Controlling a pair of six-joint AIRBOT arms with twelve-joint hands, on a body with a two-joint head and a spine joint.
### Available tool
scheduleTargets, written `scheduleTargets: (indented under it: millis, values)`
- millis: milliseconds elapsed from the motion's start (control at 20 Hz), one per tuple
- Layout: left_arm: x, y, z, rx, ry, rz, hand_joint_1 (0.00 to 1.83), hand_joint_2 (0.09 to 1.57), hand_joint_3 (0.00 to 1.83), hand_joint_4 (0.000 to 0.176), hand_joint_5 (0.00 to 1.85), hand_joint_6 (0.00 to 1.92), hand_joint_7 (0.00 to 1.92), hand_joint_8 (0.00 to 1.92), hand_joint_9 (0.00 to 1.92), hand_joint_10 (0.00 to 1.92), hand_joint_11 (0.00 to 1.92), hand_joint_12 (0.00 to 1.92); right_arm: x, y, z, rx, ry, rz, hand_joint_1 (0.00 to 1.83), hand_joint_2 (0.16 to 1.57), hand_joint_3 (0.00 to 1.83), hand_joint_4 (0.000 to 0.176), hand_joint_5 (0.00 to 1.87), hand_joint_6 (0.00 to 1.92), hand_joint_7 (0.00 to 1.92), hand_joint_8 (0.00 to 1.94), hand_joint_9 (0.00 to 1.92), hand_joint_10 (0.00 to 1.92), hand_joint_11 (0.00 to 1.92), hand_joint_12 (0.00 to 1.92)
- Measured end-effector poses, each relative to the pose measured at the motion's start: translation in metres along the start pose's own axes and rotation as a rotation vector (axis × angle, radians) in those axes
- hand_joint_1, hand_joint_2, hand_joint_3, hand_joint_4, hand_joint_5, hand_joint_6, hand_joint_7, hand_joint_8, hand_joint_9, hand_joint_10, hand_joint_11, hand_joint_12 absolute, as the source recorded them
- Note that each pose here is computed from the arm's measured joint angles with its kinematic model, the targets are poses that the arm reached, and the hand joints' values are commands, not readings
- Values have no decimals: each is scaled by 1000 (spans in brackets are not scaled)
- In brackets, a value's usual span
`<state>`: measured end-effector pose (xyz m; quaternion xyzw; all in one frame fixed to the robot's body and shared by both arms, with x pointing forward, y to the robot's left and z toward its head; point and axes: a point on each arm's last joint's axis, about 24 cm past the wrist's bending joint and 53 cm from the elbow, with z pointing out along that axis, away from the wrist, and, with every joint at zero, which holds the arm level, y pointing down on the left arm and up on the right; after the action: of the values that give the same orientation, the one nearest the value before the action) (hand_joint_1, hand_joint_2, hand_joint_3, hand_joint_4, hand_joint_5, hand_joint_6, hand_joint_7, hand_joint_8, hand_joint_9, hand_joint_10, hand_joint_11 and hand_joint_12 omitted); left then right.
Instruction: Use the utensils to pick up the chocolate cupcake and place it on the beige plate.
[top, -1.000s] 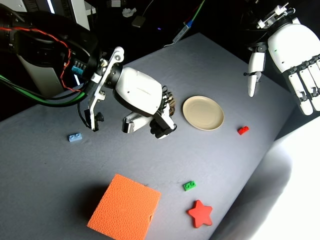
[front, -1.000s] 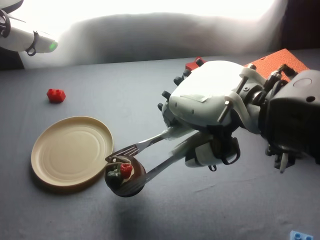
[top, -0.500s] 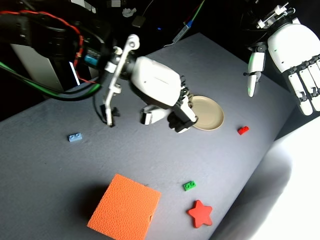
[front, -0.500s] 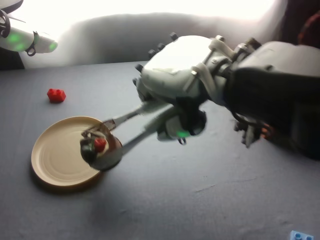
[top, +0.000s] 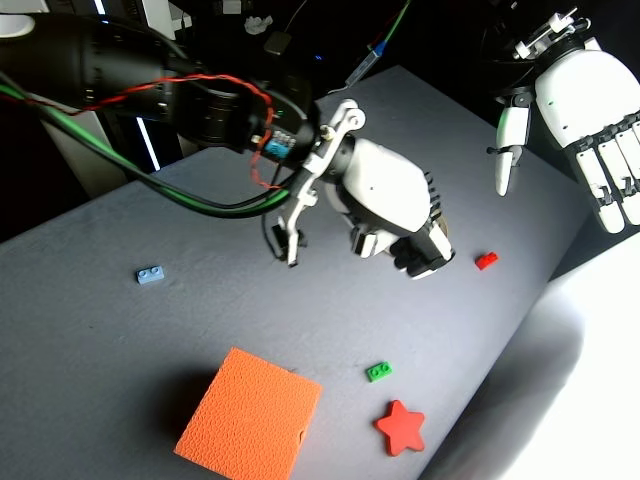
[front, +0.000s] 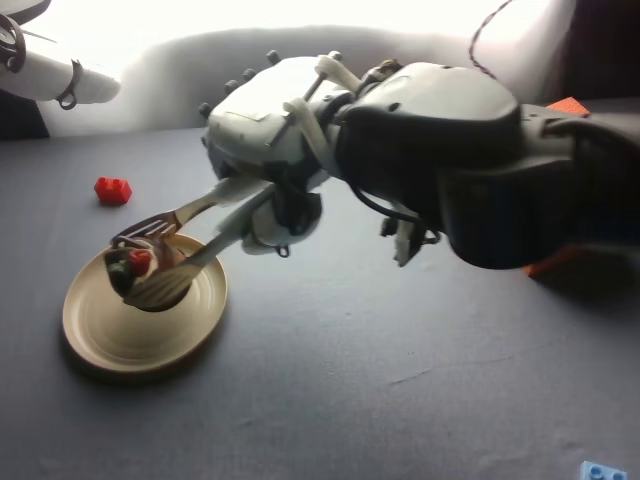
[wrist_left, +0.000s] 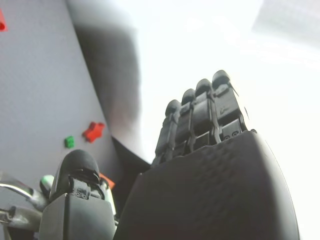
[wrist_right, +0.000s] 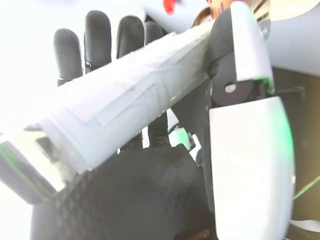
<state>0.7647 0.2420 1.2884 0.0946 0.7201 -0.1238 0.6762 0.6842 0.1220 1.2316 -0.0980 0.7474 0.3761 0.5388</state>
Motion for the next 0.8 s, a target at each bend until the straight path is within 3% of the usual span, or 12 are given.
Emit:
scheduleTargets:
  millis: [200,400,600,800]
  values:
    - [0,-2,3,1,0,-1,48,1141,2,0,0,0,0,0,0,0,0,0,1,1,6,2,0,31,1195,1169,0,0,867,1094,895,1223,716,1024,421,1378]
    - [0,-6,4,11,0,-1,54,1142,1,0,27,6,0,0,0,0,0,0,18,1,9,1,27,34,1188,1176,0,10,867,1112,865,1251,704,1037,449,1360]
    - [0,-5,4,6,0,0,74,1141,0,0,0,0,0,0,0,0,0,0,24,-5,13,7,38,40,1186,1185,2,0,844,1128,853,1291,682,1065,409,1396]
    - [0,-5,4,7,-1,-1,56,1140,0,0,22,6,0,0,0,0,0,0,22,-8,14,13,36,50,1179,1194,0,3,823,1166,843,1302,674,1074,387,1401]
